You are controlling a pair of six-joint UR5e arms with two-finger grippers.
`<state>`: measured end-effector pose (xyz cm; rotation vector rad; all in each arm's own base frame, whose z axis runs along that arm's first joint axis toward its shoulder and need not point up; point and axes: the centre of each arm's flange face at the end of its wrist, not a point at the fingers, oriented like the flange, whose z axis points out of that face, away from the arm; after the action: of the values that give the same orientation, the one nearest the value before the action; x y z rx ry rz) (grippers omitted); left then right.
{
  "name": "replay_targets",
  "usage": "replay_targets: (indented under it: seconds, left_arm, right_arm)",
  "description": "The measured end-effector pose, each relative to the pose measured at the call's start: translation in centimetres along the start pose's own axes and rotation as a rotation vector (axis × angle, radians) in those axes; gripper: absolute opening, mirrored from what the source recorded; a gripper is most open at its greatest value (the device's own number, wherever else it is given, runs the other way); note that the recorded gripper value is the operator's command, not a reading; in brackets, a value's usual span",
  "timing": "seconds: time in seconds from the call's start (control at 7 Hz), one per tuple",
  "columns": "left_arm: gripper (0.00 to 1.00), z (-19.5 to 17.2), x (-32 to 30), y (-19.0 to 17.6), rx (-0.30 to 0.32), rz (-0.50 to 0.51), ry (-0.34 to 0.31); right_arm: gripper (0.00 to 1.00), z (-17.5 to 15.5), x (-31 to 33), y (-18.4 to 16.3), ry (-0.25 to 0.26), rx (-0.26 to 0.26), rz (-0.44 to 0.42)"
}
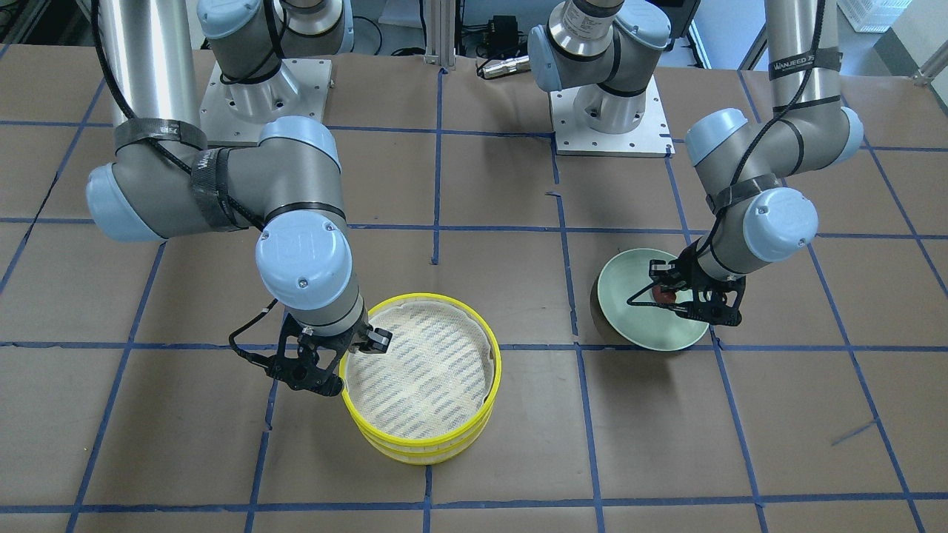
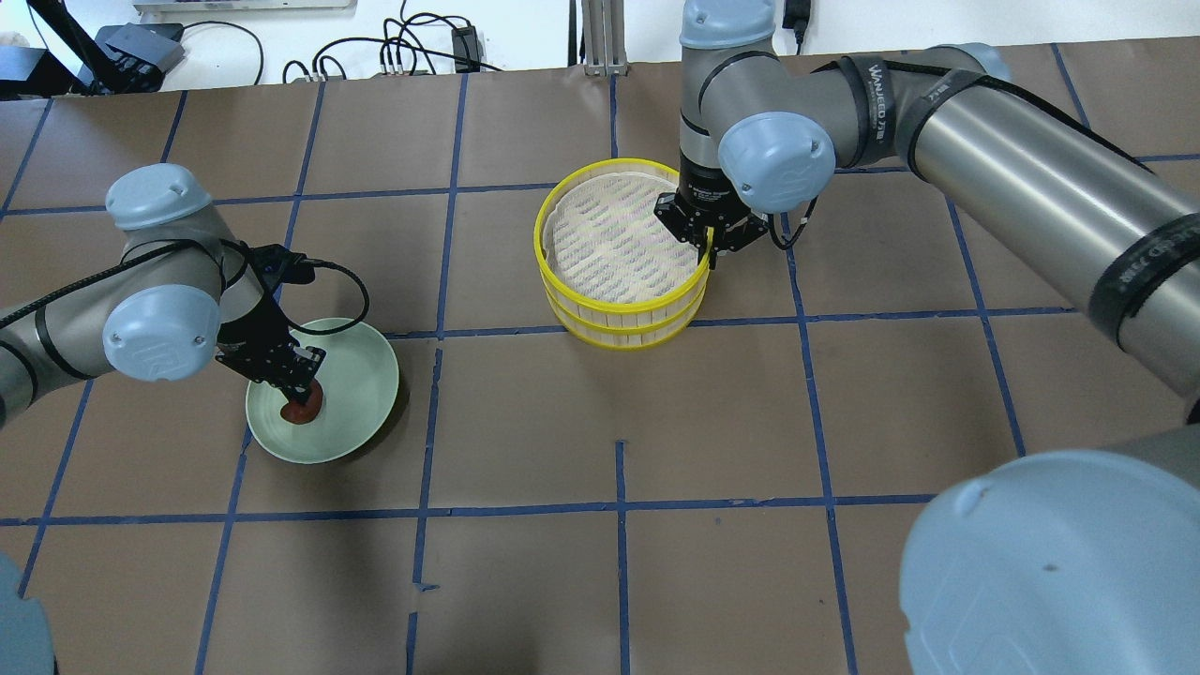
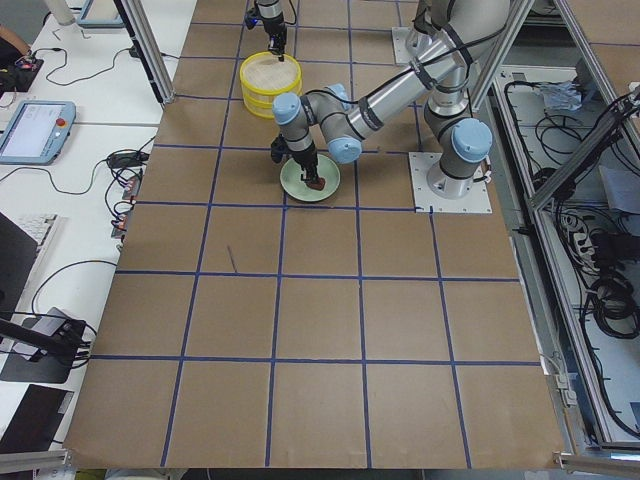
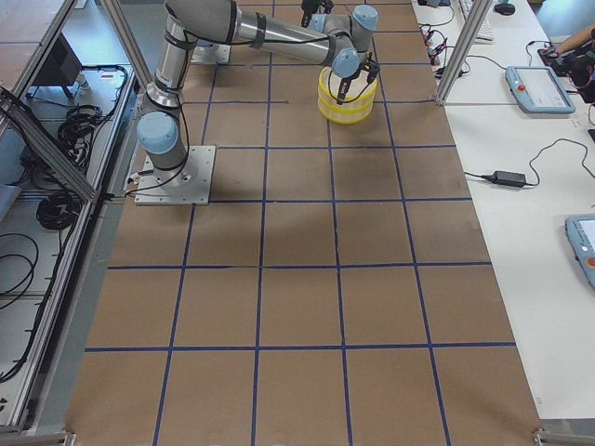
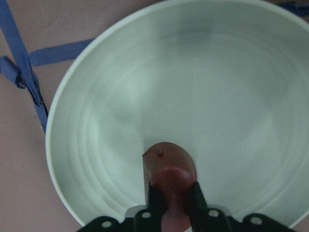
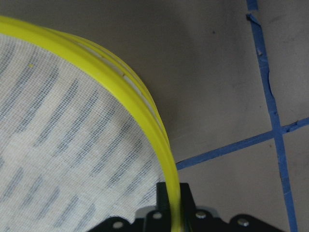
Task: Place buns in different layers of steamer
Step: 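Carry the brown bun over the top tier with left gripper while right withdraws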
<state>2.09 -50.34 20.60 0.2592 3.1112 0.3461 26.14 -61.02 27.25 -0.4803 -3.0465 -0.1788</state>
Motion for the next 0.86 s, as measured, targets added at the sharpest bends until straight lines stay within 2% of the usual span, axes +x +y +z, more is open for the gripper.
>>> replay_targets:
  seconds: [0.29, 0.43, 0.57, 0.71, 0.86]
  left_arm:
    - [0.01, -5.5, 1.7, -1.1, 0.107, 0.006, -0.052]
    - [0.01, -9.0, 4.4, -2.0, 0.162, 0.009, -0.072]
    - [0.01, -12.4, 8.7, -3.0, 0.224, -0.015, -0.066]
    - [0.01, -15.3, 13.1, -3.8, 0.279, -0.064, -0.039]
    - [0.01, -17.3, 16.9, -4.2, 0.317, -0.118, 0.011]
  right_arm:
    - [0.13, 0.1, -0.6, 1.1, 0.009, -0.012, -0.005]
    - [0.42, 0.2, -1.1, 1.8, 0.012, -0.017, -0.014]
    - [0.78, 0.2, -1.3, 2.2, 0.014, -0.019, -0.018]
    - [0.83, -0.1, -1.2, 2.4, 0.014, -0.015, -0.023]
    - [0.93, -0.7, -1.1, 2.4, 0.01, -0.006, -0.029]
